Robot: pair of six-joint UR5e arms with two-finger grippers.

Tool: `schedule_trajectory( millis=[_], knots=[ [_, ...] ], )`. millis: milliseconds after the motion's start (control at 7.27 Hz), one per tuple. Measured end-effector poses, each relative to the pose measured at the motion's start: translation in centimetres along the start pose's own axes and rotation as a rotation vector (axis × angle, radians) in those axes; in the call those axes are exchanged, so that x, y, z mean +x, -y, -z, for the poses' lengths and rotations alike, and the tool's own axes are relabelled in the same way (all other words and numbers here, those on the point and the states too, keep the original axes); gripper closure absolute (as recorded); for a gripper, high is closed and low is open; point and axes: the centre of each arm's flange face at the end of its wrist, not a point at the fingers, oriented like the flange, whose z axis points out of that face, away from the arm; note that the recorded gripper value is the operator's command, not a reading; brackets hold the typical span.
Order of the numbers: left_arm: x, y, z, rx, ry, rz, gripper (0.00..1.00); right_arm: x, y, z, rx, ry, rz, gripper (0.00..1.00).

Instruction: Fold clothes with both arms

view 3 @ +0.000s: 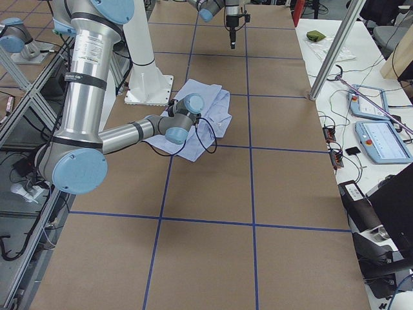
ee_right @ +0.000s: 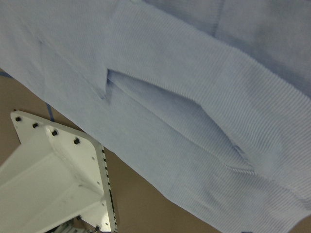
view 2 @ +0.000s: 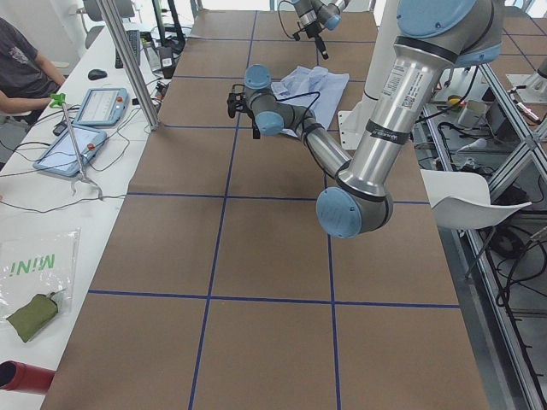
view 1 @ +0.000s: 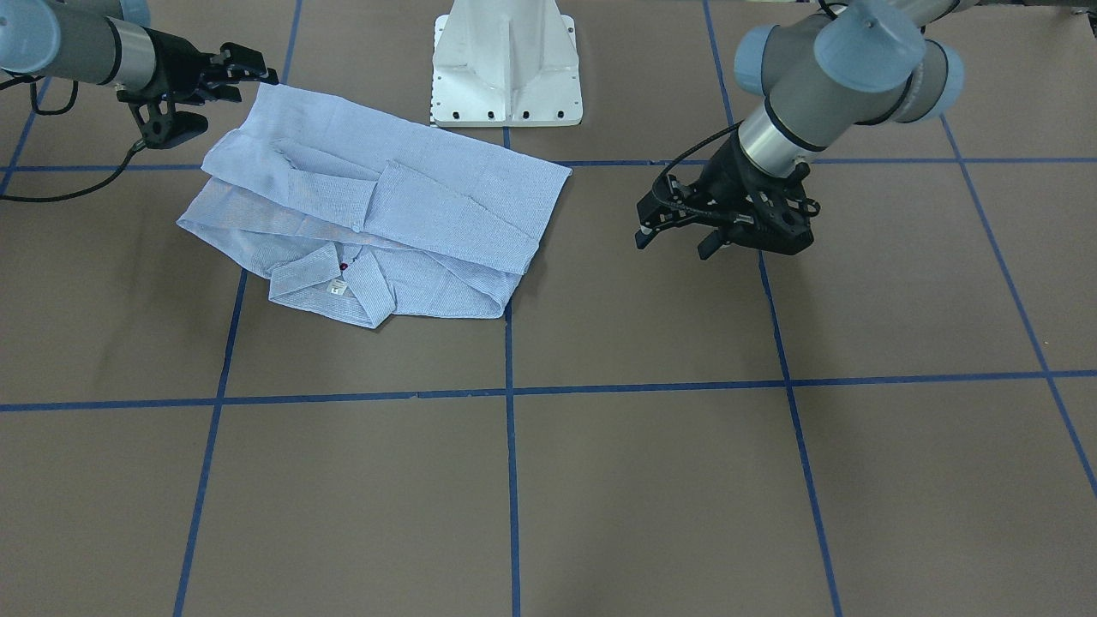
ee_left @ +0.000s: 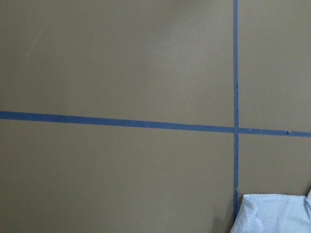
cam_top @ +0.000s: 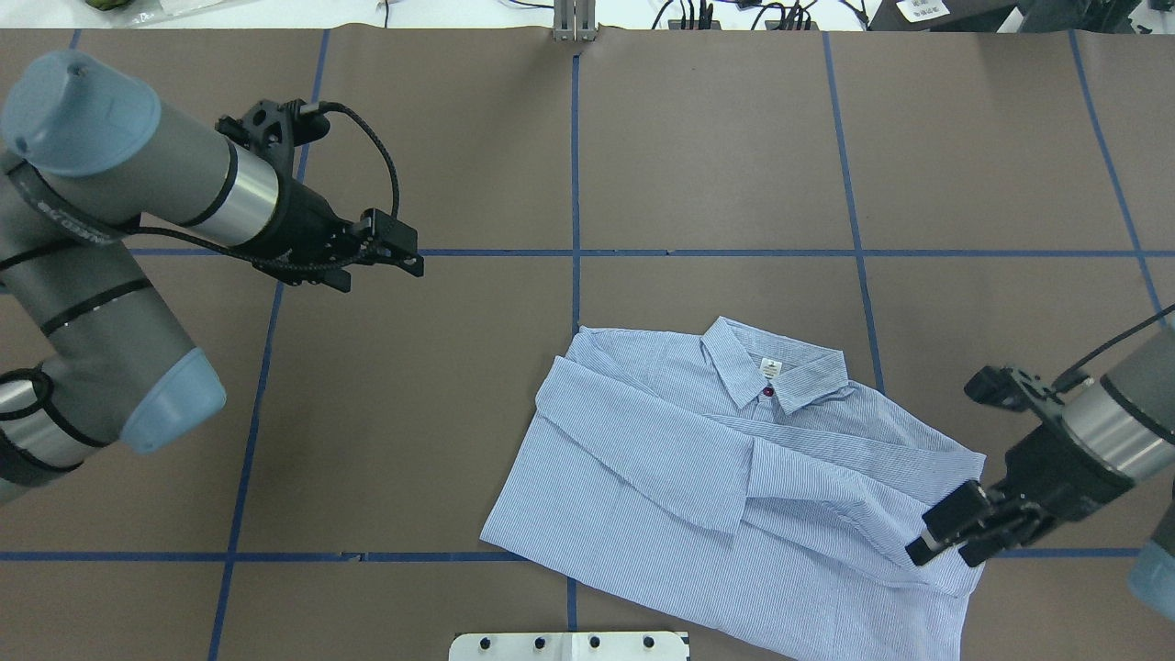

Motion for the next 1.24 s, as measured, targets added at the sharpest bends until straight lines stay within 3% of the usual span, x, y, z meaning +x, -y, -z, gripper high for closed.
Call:
schedule_trajectory(
  millis=[275, 550, 825, 1238],
  knots=[
    [2.7, -7.0, -4.1, -0.078, -0.004, 0.073, 0.0, -3.0, 3.2, 6.1, 0.17, 0.051, 0.054, 0.0],
    [4.8, -14.3, -8.7, -0.133, 0.022, 0.186, 0.05, -4.3, 4.5, 11.0, 0.289, 0.075, 0.082, 0.0],
    [5.6, -19.5, -12.0, -0.173, 0.09, 0.287, 0.14, -4.4, 4.9, 12.9, 0.341, 0.078, 0.086, 0.0],
    [5.4, -21.6, -14.9, -0.167, 0.174, 0.323, 0.15, -4.5, 5.0, 13.3, 0.361, 0.075, 0.085, 0.0]
  ],
)
